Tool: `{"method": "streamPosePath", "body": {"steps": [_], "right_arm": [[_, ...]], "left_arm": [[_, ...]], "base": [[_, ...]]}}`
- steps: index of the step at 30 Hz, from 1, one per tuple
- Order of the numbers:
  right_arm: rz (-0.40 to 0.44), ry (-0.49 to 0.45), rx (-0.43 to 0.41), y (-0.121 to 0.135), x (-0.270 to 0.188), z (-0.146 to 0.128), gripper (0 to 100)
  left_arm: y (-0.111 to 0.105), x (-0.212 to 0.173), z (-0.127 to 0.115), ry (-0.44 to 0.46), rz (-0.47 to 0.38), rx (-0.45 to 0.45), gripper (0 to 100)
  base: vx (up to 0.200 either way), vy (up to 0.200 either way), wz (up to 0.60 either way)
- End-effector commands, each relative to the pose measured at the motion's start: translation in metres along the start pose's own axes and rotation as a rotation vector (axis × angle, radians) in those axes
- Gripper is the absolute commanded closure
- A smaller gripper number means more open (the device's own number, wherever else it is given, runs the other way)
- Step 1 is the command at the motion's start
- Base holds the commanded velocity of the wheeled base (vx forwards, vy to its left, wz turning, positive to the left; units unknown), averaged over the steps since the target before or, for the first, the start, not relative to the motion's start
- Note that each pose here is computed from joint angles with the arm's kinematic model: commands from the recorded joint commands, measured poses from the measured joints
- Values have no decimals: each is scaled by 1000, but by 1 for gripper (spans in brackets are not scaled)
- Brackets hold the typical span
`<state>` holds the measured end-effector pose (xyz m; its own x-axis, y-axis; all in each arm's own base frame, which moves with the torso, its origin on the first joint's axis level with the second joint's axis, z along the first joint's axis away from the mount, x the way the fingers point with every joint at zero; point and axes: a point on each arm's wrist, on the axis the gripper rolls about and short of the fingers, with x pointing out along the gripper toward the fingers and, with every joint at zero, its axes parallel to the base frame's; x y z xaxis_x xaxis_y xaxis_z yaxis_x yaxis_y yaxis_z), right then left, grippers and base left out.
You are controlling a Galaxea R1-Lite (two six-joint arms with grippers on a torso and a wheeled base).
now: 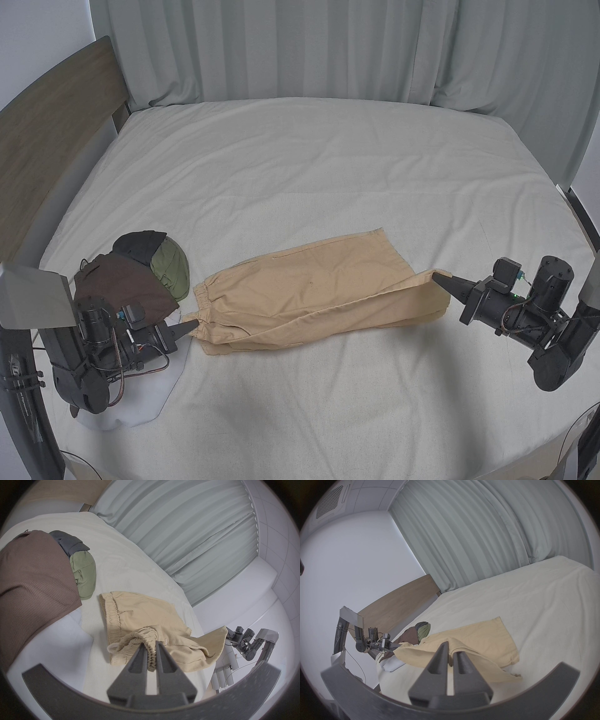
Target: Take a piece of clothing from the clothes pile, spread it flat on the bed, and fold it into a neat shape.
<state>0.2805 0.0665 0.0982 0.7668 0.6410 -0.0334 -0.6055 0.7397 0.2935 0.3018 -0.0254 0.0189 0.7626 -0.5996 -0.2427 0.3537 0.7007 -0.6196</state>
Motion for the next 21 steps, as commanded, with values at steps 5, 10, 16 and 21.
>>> {"method": "streamPosePath", "body": {"steps": [5, 10, 16, 21], "right_arm": [[17, -40, -23, -7, 17, 7, 100], [19, -54, -29, -16, 30, 7, 100], [29, -86, -46, -25, 46, 11, 100], [39, -124, -33, -32, 58, 17, 100]], "left_arm": [[-3, 1, 6, -28, -2, -12, 100], [-4, 1, 9, -37, -5, -9, 100], [-4, 4, 11, -57, 11, -35, 100], [-4, 5, 12, -64, 12, -40, 100]], "base": [[0, 0, 0], [0, 0, 0], [0, 0, 0], [0, 0, 0]]}}
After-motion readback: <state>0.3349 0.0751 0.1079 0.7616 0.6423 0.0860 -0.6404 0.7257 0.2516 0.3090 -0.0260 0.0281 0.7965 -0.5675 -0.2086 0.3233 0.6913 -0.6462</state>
